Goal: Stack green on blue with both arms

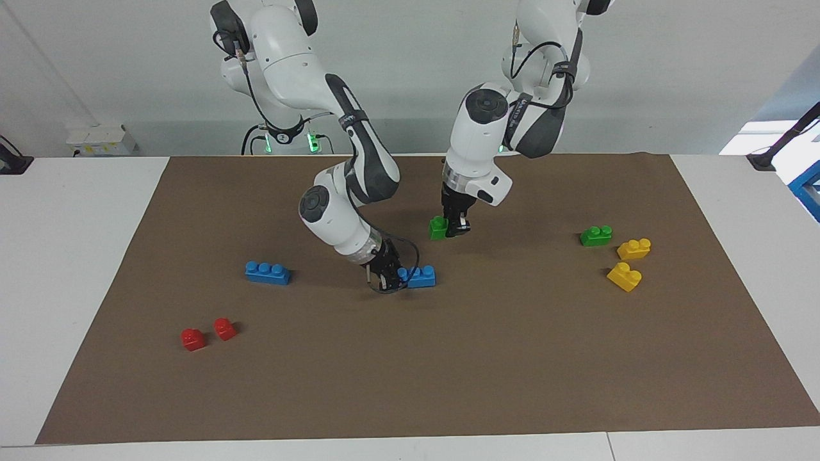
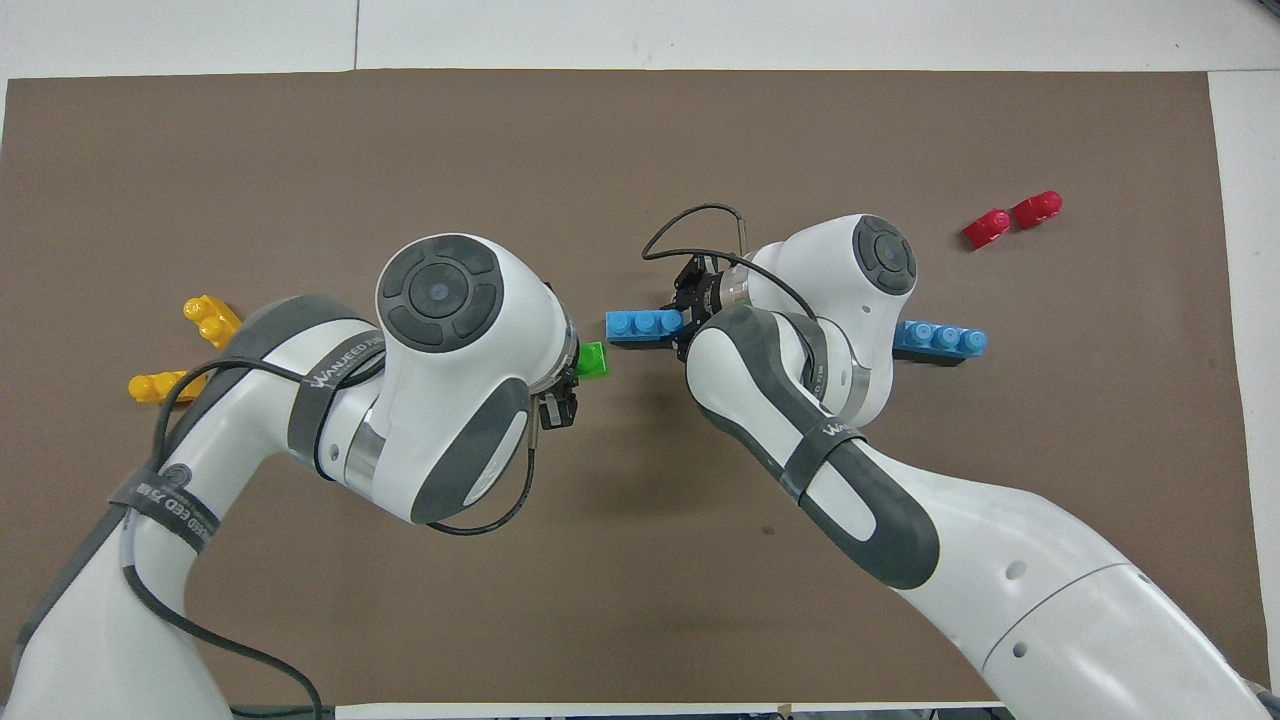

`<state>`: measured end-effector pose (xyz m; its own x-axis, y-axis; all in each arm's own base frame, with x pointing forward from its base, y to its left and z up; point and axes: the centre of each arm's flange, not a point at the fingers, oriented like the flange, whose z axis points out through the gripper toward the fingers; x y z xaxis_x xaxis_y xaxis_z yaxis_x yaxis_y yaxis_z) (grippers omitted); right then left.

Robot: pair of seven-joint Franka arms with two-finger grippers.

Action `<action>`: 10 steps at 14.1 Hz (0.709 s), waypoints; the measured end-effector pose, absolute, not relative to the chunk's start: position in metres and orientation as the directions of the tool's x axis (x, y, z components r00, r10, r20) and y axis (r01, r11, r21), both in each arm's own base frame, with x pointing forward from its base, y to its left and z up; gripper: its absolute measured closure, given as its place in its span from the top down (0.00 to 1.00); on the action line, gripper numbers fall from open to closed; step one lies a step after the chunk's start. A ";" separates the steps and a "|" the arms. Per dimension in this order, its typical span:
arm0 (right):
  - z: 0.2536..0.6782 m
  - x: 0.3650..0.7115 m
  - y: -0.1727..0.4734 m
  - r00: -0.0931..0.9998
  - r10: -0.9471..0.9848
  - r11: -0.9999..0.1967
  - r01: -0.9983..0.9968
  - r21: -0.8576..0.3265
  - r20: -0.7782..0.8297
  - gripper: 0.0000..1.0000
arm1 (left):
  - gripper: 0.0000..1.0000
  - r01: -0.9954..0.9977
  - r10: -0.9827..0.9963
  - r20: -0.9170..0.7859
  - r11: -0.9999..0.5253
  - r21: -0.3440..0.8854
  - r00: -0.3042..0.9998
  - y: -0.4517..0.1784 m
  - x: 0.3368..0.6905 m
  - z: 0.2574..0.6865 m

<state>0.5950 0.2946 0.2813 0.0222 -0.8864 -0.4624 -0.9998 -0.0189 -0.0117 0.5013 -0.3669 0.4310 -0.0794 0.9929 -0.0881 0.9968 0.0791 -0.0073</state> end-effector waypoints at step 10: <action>0.281 0.593 0.298 0.027 -0.886 -0.025 -1.000 -0.012 -0.462 0.34 | 0.34 0.995 0.995 -0.043 0.095 -0.014 -0.096 -0.412 0.526 0.388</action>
<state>0.5931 0.2981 0.2812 0.0275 -0.8864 -0.4622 -0.9996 -0.0250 -0.0115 0.5262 -0.4122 0.3878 -0.0956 0.9945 -0.0427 0.9954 0.0951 -0.0137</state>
